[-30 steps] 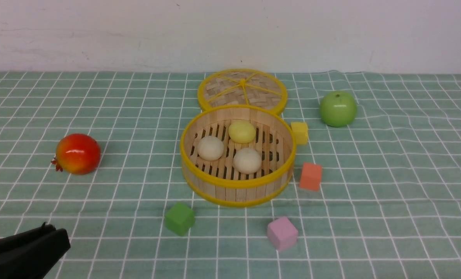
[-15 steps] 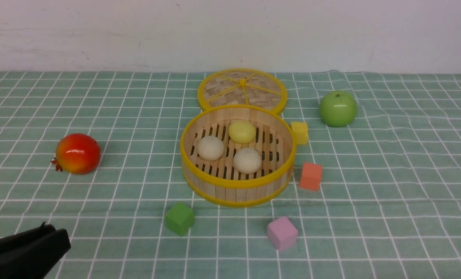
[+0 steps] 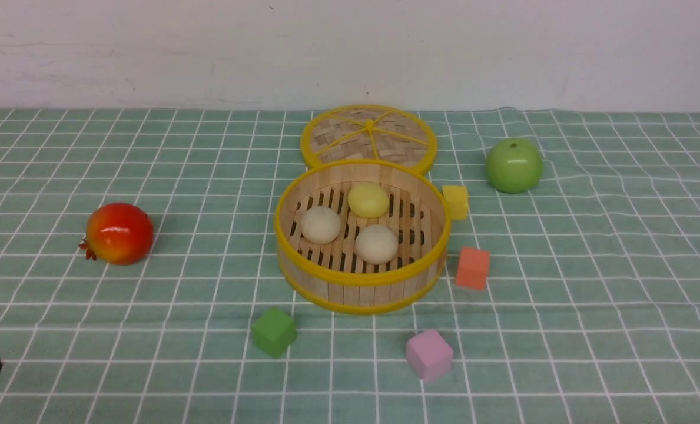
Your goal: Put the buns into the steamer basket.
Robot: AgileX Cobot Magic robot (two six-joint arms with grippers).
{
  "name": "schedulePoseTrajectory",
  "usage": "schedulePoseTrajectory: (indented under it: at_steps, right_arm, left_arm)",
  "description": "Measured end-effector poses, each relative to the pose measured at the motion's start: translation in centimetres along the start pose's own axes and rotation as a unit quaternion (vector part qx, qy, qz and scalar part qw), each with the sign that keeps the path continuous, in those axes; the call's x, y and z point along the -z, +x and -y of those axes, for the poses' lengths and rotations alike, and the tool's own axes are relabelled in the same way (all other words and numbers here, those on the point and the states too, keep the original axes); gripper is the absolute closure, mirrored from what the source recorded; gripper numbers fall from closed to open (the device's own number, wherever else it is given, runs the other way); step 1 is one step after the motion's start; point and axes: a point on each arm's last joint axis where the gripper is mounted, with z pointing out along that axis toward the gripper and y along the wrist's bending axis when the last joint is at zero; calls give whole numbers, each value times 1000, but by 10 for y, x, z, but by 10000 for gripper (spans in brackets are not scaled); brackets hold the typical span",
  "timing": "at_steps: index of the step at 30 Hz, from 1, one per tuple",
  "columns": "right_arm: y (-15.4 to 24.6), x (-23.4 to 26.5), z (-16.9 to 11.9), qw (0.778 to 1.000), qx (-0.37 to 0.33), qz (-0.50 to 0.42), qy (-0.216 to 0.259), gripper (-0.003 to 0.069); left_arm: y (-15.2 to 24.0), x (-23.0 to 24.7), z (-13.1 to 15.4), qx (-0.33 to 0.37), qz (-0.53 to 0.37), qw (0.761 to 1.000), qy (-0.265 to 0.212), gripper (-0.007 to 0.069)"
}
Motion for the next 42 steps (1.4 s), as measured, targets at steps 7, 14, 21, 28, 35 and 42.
schedulePoseTrajectory:
  at_steps: [7,14,21,28,35,42]
  right_arm:
    - [0,0,0,1000,0,0,0,637]
    - [0,0,0,1000,0,1,0,631]
    - [0,0,0,1000,0,1,0,618]
    - [0,0,0,1000,0,1,0,609]
    - [0,0,0,1000,0,1,0,599]
    - [0,0,0,1000,0,1,0,589]
  left_arm:
    - [63,9,-19,28,-133,987,-81,639]
    - [66,9,-19,34,-148,985,-84,639]
    - [66,9,-19,35,-148,985,-85,639]
    - [66,9,-19,35,-148,985,-85,639]
    - [66,9,-19,35,-148,985,-85,639]
    - [66,9,-19,35,-148,985,-85,639]
